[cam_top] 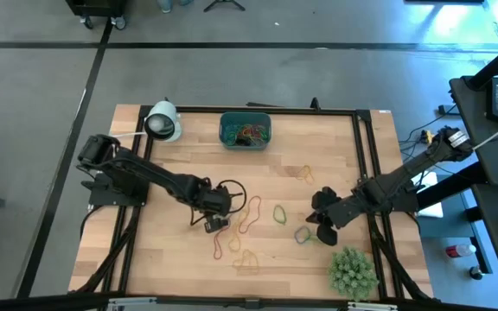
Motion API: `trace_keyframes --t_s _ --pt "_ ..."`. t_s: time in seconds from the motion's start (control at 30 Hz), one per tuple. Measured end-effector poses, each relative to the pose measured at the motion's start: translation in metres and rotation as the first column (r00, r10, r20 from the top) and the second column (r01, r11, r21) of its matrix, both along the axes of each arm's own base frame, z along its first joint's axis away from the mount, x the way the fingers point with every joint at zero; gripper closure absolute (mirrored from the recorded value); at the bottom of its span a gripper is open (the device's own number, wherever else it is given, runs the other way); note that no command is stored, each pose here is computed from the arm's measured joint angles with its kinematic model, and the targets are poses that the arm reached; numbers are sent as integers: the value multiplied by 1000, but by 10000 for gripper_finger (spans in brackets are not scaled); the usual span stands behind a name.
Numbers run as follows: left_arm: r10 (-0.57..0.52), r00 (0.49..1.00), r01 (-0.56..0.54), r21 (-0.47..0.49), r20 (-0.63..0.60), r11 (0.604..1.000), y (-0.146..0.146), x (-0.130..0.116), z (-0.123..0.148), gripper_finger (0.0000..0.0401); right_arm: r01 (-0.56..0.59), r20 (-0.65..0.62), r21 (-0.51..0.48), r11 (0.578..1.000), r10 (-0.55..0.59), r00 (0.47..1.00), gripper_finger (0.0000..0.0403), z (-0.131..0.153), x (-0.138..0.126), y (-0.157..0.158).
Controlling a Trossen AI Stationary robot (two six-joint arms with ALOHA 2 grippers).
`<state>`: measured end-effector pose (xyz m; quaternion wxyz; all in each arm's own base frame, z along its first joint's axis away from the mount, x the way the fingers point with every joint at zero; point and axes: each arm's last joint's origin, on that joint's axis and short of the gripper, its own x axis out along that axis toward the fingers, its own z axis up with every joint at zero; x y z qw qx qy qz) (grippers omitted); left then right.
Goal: Pick and place rubber bands into bin
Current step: Put the blue rubber band into the blue bin
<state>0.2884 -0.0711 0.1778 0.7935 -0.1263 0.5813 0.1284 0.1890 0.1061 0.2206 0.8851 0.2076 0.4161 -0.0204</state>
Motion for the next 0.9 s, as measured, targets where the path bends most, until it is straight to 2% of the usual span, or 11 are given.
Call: trace_keyframes --t_s 0.1,0.23,0.53,0.9 --pt "30 999 -30 1 -18 1000 4 3 -6 393 -14 2 0 1000 14 1000 397 0 -1 2" --pt "83 996 -83 0 -29 997 13 6 -10 368 -29 2 -1 1000 29 1000 395 0 -3 5" --pt "96 994 -95 23 -59 995 24 7 -15 309 -50 3 -14 999 50 999 399 0 -4 6" --pt "58 988 -53 37 -141 998 21 12 -38 310 -56 2 -19 998 56 998 390 0 -4 6"
